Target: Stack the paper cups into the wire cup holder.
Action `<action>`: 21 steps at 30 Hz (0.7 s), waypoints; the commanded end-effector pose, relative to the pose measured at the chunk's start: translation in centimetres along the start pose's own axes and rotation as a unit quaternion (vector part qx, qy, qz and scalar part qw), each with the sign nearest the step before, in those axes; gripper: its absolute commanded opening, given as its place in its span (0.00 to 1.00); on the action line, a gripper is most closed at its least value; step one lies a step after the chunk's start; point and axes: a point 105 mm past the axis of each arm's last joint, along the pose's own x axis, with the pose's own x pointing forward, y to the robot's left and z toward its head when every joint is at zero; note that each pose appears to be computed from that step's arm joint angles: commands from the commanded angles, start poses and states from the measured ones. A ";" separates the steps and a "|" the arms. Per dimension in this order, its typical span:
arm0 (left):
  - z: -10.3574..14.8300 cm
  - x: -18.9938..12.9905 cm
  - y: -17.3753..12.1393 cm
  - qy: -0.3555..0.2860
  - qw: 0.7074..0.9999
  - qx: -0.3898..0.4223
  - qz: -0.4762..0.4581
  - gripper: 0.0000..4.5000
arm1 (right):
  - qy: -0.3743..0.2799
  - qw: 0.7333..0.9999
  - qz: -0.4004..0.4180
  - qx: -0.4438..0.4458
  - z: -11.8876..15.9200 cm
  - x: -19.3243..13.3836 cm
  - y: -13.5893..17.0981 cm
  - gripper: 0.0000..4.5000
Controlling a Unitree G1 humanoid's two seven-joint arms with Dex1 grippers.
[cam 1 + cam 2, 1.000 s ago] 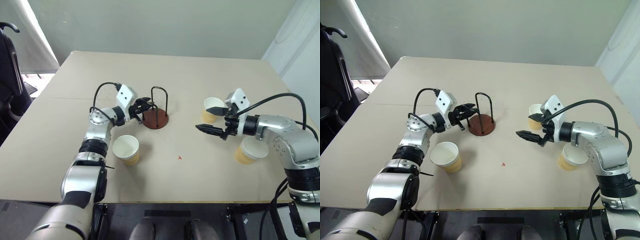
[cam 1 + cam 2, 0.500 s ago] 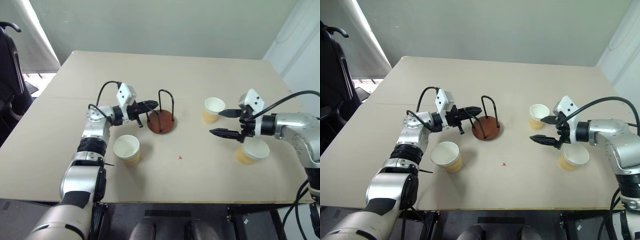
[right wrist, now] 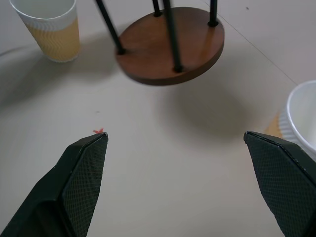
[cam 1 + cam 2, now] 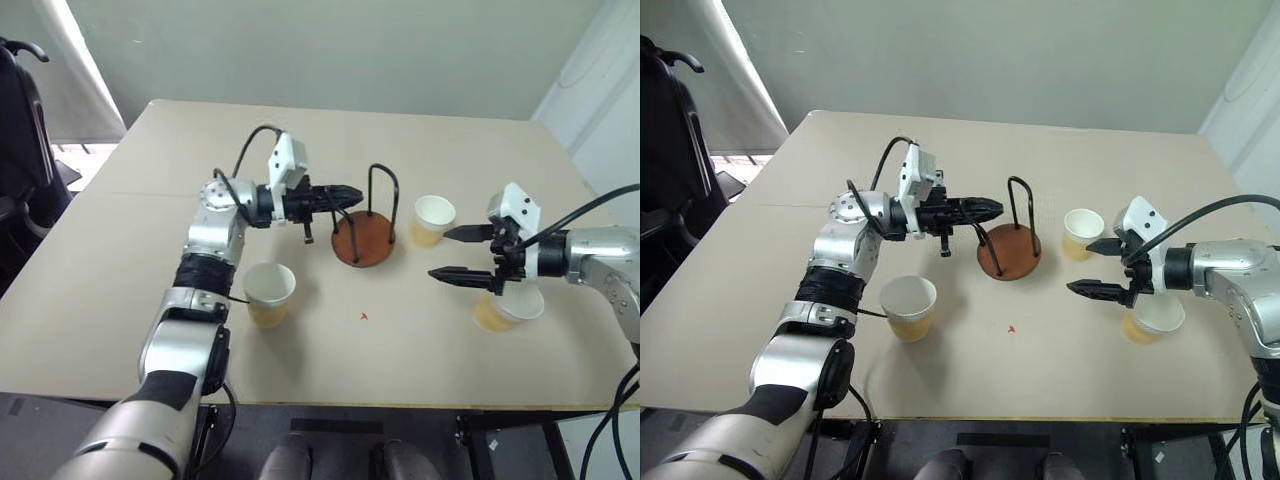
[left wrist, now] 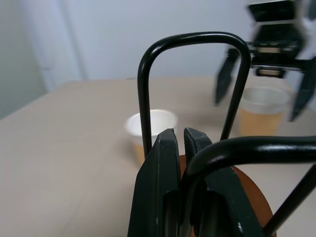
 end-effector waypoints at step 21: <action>-0.7 3.7 -5.1 0.017 0.989 0.010 -0.147 0.01 | -0.006 0.998 -0.057 0.012 2.3 -7.1 -0.3 1.00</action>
